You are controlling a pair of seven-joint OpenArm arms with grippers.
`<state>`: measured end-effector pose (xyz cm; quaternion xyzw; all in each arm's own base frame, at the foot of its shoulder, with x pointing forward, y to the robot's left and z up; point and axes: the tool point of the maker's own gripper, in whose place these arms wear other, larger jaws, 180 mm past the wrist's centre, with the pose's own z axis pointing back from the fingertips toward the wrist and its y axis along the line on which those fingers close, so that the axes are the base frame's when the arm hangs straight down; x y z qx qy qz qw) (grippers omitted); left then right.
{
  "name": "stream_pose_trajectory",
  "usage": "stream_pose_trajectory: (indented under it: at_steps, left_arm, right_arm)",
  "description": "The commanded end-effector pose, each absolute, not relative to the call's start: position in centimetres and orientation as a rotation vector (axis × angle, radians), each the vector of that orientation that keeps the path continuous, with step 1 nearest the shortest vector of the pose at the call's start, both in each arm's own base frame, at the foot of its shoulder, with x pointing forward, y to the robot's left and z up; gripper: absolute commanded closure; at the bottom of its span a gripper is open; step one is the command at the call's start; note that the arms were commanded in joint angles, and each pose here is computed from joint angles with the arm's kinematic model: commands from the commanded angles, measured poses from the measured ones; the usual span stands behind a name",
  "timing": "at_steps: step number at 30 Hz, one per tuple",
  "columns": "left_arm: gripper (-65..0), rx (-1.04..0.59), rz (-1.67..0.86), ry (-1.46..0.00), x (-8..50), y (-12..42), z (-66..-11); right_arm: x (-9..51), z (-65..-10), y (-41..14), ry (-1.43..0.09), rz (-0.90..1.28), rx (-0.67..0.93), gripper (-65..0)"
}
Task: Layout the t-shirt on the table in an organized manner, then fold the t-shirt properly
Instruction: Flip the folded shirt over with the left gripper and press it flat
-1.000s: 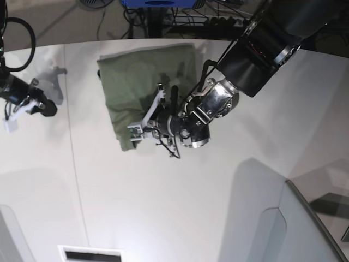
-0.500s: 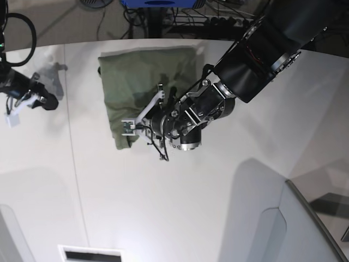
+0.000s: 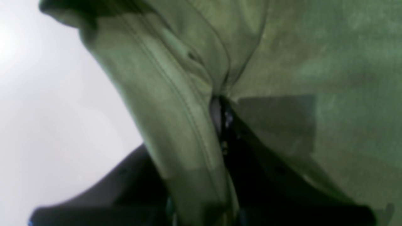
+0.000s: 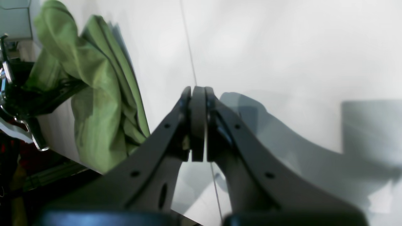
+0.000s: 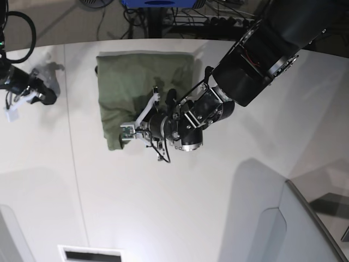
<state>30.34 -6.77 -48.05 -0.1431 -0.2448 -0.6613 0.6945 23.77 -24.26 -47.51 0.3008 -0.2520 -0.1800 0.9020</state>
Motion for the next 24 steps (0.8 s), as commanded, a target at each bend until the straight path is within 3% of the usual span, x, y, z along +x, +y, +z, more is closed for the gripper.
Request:
stream_pose_trajectory:
  at_steps: [1, 18, 19, 22, 24]
  left_arm:
    - [0.0, -0.315, -1.49, -0.586, 31.6, -7.7, -46.7]
    - [0.0, -0.271, -1.524, -0.586, 33.2, -7.4, -46.0]
    - [-4.6, -0.266, -1.538, -0.582, 33.1, -7.5, -46.1]
    - [-28.1, -0.249, -1.553, -0.59, 33.8, -7.5, -45.6]
    - [-39.8, -0.248, -1.548, -0.6, 34.1, -7.5, -45.3]
  right_arm:
    - [25.0, -46.2, -25.2, -0.571, -0.358, 0.622, -0.2]
    - [25.7, -45.9, -25.1, -0.584, -0.351, 0.626, -0.2]
    - [25.7, -45.9, -25.1, -0.584, -0.351, 0.626, -0.2]
    - [25.7, -45.9, -25.0, -0.582, -0.35, 0.626, -0.2]
    - [25.6, -45.9, -25.0, -0.581, -0.35, 0.626, -0.2]
